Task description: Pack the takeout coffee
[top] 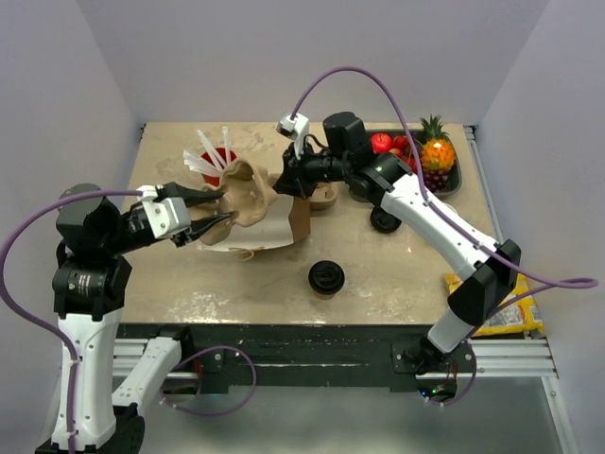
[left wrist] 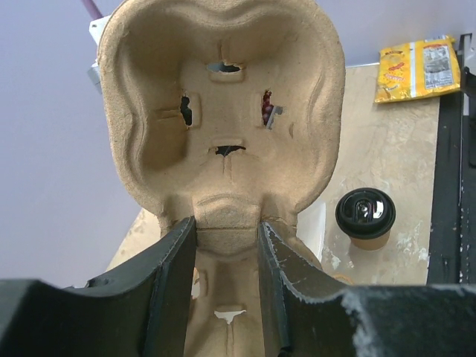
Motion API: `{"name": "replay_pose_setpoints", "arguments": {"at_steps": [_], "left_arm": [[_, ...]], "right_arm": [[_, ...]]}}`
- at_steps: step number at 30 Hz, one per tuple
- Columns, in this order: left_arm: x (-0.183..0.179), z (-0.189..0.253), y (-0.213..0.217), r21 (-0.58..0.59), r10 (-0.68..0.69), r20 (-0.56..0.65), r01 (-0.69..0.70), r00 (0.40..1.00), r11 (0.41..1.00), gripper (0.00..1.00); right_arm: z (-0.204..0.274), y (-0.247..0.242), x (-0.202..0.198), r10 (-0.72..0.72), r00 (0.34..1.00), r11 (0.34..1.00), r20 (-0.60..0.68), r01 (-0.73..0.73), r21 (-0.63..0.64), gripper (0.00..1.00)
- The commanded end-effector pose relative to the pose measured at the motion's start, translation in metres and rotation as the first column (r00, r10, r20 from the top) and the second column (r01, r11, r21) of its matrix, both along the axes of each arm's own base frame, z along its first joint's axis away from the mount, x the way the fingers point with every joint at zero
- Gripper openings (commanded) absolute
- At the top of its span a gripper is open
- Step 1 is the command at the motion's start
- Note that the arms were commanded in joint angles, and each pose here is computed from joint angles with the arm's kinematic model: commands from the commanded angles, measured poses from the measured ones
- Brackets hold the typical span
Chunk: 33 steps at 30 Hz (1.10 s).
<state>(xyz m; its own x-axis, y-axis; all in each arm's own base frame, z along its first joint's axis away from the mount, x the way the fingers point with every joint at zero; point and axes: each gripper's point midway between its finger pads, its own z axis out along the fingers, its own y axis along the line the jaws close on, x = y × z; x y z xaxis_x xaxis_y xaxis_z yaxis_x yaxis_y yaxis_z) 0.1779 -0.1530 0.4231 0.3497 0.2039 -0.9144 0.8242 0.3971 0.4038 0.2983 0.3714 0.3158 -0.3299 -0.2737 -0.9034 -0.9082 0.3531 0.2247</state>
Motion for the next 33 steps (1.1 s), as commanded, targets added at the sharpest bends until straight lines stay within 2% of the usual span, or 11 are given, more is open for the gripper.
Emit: {"name": "replay_pose_setpoints", "arguments": {"at_steps": [1, 7, 10, 19, 26, 33], "left_arm": [[-0.006, 0.001, -0.007, 0.056, -0.113, 0.109, 0.107, 0.988, 0.993, 0.03], [0.001, -0.011, -0.011, 0.091, -0.169, 0.135, 0.157, 0.976, 0.983, 0.0], [-0.004, -0.017, -0.016, 0.088, -0.207, 0.108, 0.198, 0.972, 0.976, 0.0], [-0.009, -0.056, -0.039, 0.192, -0.3, 0.085, 0.28, 0.95, 0.941, 0.0], [0.012, -0.064, -0.038, 0.26, -0.263, 0.053, 0.241, 0.963, 0.935, 0.0], [0.017, -0.082, -0.033, 0.334, -0.267, 0.031, 0.242, 0.963, 0.911, 0.0]], "right_arm": [[0.006, -0.001, -0.001, 0.007, 1.0, 1.0, -0.02, -0.007, -0.011, 0.0], [-0.003, 0.0, 0.004, 0.012, 0.998, 1.0, -0.067, -0.012, 0.0, 0.0], [-0.001, 0.004, 0.004, 0.018, 0.997, 1.0, -0.081, -0.016, 0.014, 0.0], [0.002, 0.004, 0.007, 0.008, 0.997, 1.0, -0.077, -0.007, 0.011, 0.0], [0.006, -0.005, 0.0, 0.015, 0.999, 1.0, -0.044, -0.015, 0.002, 0.0], [0.007, -0.01, -0.006, 0.016, 0.999, 1.0, -0.039, -0.016, -0.007, 0.0]]}}
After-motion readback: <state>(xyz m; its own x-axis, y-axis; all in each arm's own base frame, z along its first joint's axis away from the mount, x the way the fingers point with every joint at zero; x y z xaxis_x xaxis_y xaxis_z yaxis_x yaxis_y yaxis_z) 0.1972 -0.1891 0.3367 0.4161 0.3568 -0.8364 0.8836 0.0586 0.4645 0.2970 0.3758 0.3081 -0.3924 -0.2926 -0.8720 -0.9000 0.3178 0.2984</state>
